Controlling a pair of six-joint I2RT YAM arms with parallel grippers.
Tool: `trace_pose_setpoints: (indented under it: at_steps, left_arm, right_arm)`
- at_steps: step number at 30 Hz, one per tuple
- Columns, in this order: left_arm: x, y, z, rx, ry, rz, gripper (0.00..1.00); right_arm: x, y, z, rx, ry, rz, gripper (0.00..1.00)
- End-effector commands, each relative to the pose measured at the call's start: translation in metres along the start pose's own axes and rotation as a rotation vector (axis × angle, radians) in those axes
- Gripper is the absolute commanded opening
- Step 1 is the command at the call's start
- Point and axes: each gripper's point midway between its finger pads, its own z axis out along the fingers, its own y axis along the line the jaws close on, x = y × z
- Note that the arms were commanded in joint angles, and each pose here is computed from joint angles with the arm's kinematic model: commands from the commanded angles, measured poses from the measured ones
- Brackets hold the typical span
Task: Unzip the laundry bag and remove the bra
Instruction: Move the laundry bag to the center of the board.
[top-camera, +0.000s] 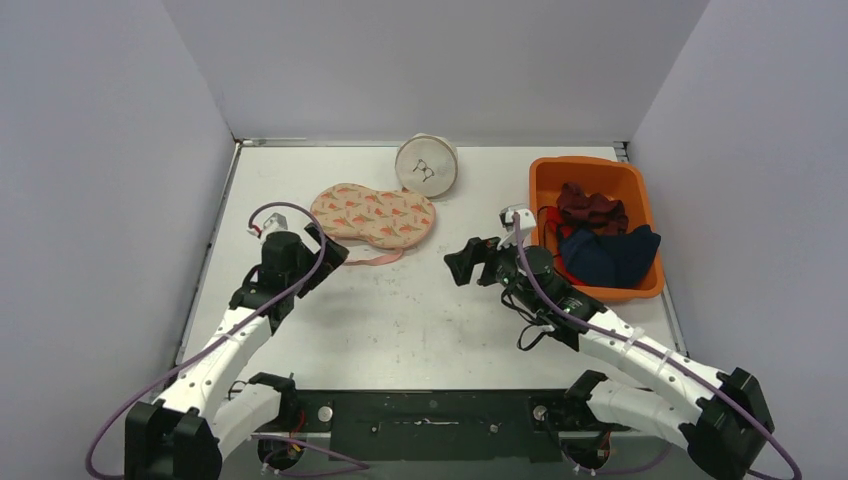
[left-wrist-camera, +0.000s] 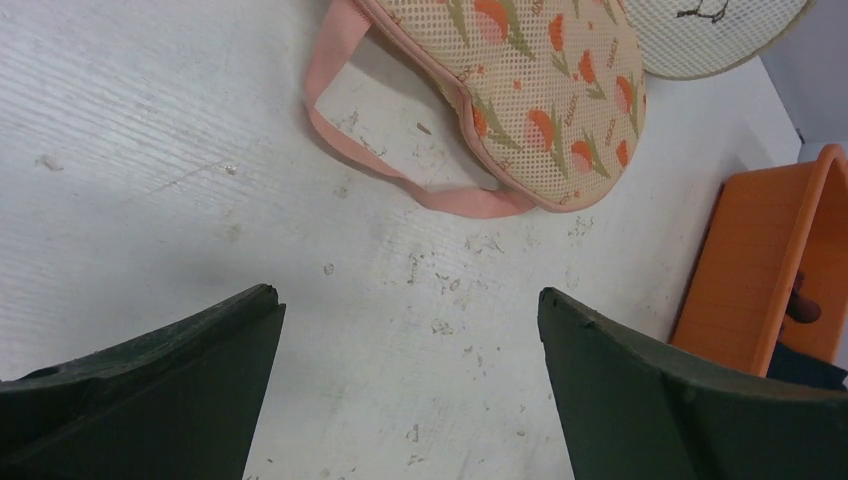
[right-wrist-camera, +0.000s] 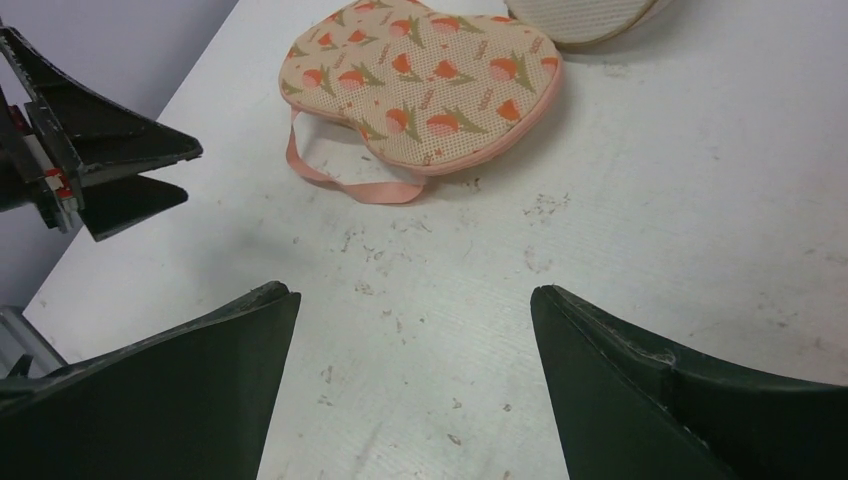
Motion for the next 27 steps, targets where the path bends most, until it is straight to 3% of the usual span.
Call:
trace_pose_setpoints:
  at_steps: [1,9,16,23,27]
  left_arm:
    - [-0.011,-0.025,0.019,0.114,-0.021,-0.184,0.98]
    - [-0.008,-0.015,0.014,0.1,-0.053,-0.238,0.95]
    - [-0.012,0.013,-0.016,-0.001,-0.087,-0.143,0.97]
    - [0.005,0.012,-0.034,0.086,-0.048,-0.145,0.97]
    - [0.015,0.007,-0.037,0.144,-0.014,-0.148,0.97]
  right_arm:
    - [-0.004,0.011,0.015,-0.031,-0.065,0.11,0.9]
    - [0.008,0.004,0.071,0.038,-0.042,0.364,0.91]
    - [0.018,-0.012,0.128,0.061,-0.019,0.494,0.98]
    - [0.037,-0.041,0.176,0.083,0.019,0.56,0.92]
    - [0.041,-0.044,0.198,0.07,0.035,0.557,0.83]
